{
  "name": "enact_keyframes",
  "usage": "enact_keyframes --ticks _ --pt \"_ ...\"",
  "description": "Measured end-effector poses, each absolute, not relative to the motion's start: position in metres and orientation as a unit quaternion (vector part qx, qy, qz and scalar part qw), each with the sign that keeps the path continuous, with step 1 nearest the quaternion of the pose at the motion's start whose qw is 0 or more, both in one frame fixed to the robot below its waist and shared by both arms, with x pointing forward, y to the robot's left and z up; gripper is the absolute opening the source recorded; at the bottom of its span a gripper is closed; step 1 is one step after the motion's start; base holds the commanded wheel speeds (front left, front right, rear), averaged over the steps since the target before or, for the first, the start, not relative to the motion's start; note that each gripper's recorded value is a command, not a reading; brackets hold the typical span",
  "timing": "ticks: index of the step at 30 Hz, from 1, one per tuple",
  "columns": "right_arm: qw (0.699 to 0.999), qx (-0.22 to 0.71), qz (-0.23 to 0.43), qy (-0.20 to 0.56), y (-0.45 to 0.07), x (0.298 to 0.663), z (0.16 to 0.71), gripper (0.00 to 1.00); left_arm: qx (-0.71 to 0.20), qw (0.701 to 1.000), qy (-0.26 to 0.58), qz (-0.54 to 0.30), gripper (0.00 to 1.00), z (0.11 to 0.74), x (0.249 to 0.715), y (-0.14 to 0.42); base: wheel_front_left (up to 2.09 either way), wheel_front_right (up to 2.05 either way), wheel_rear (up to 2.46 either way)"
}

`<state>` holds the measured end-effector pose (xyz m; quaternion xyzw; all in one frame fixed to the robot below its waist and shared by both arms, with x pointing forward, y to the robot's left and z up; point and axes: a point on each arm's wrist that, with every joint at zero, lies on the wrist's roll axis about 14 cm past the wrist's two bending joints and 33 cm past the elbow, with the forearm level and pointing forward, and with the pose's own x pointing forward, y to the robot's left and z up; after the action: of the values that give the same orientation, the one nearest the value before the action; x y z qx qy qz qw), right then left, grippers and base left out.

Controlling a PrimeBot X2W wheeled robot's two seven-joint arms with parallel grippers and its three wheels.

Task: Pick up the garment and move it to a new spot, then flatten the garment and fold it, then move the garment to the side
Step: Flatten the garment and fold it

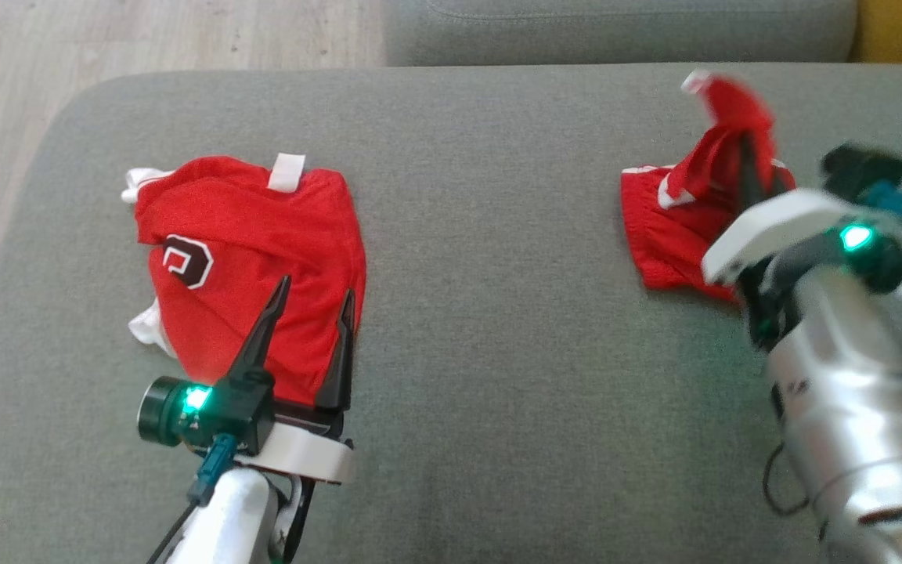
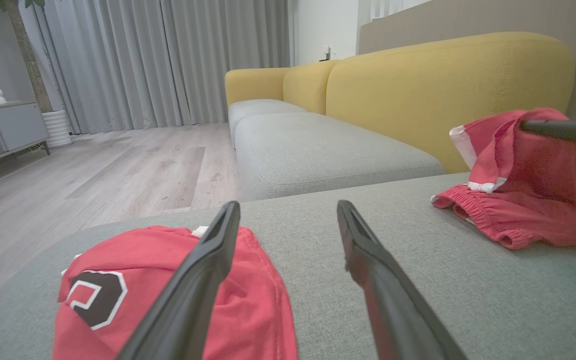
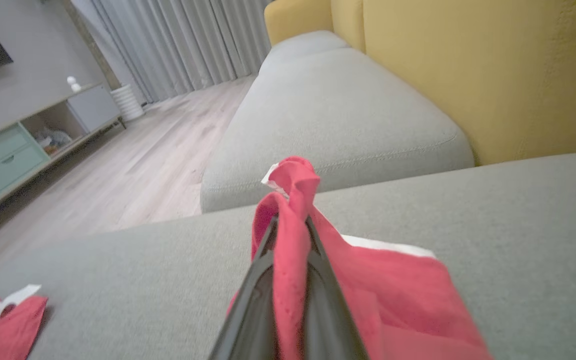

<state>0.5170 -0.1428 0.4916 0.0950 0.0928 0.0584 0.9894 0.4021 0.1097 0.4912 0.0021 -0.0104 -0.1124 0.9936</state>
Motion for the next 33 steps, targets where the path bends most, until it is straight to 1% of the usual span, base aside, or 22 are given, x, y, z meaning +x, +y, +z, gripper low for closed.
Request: enact_keyframes --ticks 5,10,11,12,15,19,23,27,30,33 --pt "0.982 0.061 0.108 0.140 -0.113 0.493 0.458 0.00 0.002 0.994 -0.014 -0.104 1.00 0.494 0.399 0.115 0.00 0.00 0.00" --pt "0.976 0.041 0.132 0.171 -0.101 0.476 0.438 0.00 0.001 0.995 -0.017 -0.103 1.00 0.497 0.398 0.117 0.00 0.00 0.00" --pt "0.975 0.035 0.136 0.174 -0.100 0.474 0.436 0.85 0.001 0.995 -0.018 -0.102 1.00 0.497 0.398 0.117 0.00 0.00 0.00" --pt "0.975 0.031 0.139 0.173 -0.099 0.473 0.435 1.00 0.001 0.995 -0.018 -0.100 1.00 0.498 0.398 0.118 0.00 0.00 0.00" --pt "0.975 0.031 0.142 0.165 -0.099 0.469 0.436 1.00 0.000 0.995 -0.021 -0.099 1.00 0.499 0.400 0.119 0.00 0.00 0.00" --pt "0.980 0.055 0.126 0.142 -0.108 0.467 0.444 1.00 -0.002 0.994 -0.017 -0.109 1.00 0.497 0.400 0.111 0.00 0.00 0.00" --pt "0.986 0.068 0.110 0.103 -0.120 0.467 0.462 1.00 -0.003 0.992 -0.018 -0.121 1.00 0.497 0.400 0.103 0.00 0.00 0.00" --pt "0.994 0.070 0.072 0.045 -0.151 0.462 0.488 1.00 -0.005 0.990 -0.026 -0.136 1.00 0.502 0.403 0.092 0.00 0.00 0.00" --pt "0.998 0.060 0.028 0.005 -0.185 0.447 0.502 1.00 -0.007 0.988 -0.029 -0.149 1.00 0.504 0.405 0.082 0.00 0.00 0.00" --pt "0.999 0.038 -0.006 -0.004 -0.211 0.419 0.497 1.00 -0.010 0.987 -0.029 -0.156 1.00 0.503 0.406 0.076 0.00 0.00 0.00"
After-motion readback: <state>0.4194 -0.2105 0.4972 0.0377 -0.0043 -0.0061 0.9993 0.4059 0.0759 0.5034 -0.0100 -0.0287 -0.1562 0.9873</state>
